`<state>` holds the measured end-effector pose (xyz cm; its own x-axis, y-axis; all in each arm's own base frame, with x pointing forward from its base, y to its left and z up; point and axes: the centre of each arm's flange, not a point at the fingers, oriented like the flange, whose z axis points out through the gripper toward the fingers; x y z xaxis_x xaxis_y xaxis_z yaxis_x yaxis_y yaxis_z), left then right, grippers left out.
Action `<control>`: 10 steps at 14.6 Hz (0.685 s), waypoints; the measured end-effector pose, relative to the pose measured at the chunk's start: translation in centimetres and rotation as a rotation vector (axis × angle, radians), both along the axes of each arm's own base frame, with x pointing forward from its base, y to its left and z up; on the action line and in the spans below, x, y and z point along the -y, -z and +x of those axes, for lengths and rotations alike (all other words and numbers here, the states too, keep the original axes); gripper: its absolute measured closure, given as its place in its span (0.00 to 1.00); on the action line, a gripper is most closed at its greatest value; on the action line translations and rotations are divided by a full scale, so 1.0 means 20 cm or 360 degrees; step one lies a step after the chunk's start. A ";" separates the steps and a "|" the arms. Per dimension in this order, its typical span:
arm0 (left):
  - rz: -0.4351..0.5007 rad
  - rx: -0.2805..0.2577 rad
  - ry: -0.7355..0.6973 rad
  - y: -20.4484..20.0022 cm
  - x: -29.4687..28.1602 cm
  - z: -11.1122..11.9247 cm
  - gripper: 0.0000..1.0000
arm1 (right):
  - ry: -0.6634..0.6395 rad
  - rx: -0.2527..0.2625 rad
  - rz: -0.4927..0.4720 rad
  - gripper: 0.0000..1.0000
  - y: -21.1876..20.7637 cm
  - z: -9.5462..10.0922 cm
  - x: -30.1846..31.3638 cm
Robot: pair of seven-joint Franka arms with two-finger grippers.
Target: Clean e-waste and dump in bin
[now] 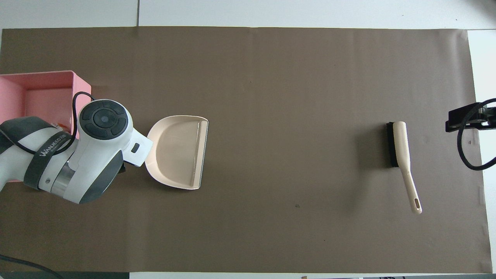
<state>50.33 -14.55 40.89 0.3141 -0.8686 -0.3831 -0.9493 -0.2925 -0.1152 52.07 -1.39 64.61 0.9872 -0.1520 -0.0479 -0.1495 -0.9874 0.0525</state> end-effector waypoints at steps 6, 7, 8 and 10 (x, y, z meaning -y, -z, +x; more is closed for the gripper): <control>-0.0243 0.0139 -0.0723 -0.18 -0.48 0.06 0.02 | -0.0003 0.0018 0.0017 0.00 0.00 0.01 -0.01; -0.0279 0.0172 -0.0886 -0.22 -0.57 0.07 0.02 | -0.0004 0.0018 0.0021 0.00 0.00 0.01 -0.01; -0.0316 0.0201 -0.1024 -0.26 -0.64 0.09 0.02 | -0.0010 0.0020 0.0025 0.00 0.00 0.01 -0.01; -0.0379 0.0255 -0.1234 -0.37 -0.76 0.12 0.02 | -0.0027 0.0024 0.0055 0.00 0.00 0.01 -0.02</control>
